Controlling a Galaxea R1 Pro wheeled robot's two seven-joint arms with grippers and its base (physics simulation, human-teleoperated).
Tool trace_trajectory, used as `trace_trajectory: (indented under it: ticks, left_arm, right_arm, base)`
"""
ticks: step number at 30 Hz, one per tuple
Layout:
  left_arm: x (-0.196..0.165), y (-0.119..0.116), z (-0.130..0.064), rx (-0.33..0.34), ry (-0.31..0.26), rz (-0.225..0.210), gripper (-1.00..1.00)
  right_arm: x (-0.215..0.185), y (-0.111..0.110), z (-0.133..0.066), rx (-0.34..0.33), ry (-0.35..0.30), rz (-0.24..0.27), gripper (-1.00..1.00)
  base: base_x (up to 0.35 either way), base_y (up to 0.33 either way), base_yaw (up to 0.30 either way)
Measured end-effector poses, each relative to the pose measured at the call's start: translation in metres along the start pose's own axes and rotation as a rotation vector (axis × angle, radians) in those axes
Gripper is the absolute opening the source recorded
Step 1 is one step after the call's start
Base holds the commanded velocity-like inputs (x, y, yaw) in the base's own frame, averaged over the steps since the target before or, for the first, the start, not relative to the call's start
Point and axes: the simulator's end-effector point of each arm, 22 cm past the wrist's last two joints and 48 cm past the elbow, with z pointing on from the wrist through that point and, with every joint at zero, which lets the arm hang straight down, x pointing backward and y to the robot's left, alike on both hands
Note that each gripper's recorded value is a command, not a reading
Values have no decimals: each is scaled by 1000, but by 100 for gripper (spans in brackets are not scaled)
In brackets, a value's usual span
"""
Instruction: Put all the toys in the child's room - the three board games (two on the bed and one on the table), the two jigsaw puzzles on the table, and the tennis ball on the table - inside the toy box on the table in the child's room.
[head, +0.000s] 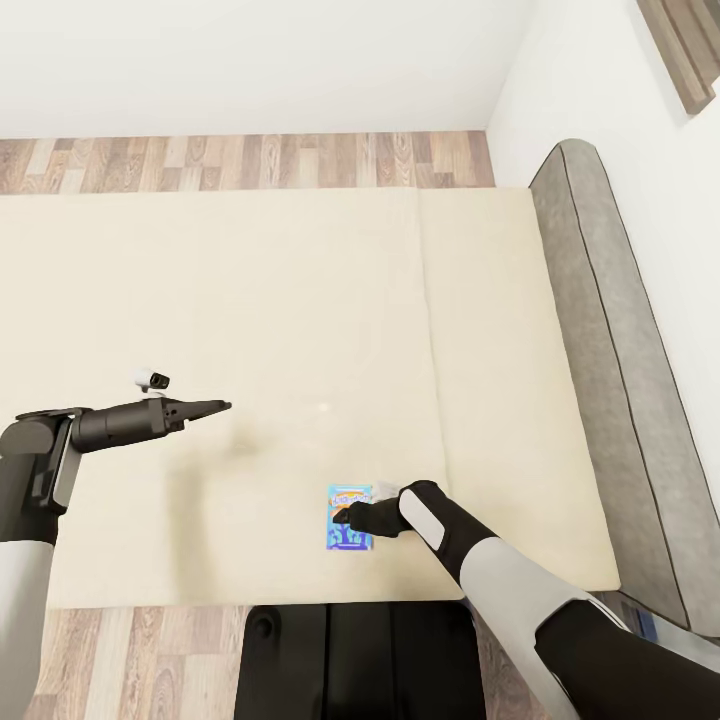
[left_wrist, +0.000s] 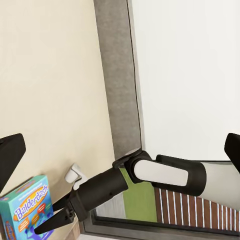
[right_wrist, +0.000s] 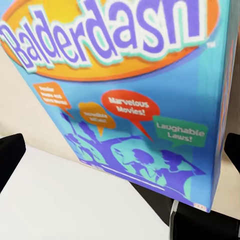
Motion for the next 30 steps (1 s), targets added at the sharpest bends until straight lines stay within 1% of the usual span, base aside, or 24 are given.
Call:
trace_trajectory:
  ticks: [6, 12, 22, 30]
  left_arm:
    - [0, 0, 0, 0, 0, 0, 100]
    - [0, 0, 0, -1, 0, 0, 100]
    - [0, 0, 0, 0, 1, 0, 100]
    - [0, 0, 0, 0, 1, 0, 100]
  right_arm:
    - [0, 0, 0, 0, 0, 0, 100]
    - [0, 0, 0, 0, 0, 0, 100]
    - [0, 0, 0, 0, 0, 0, 100]
    - [2, 0, 1, 5, 4, -11, 100]
  base:
    - [0, 10, 0]
    - [20, 76, 0]
    - [2, 5, 0]
    - [0, 27, 0]
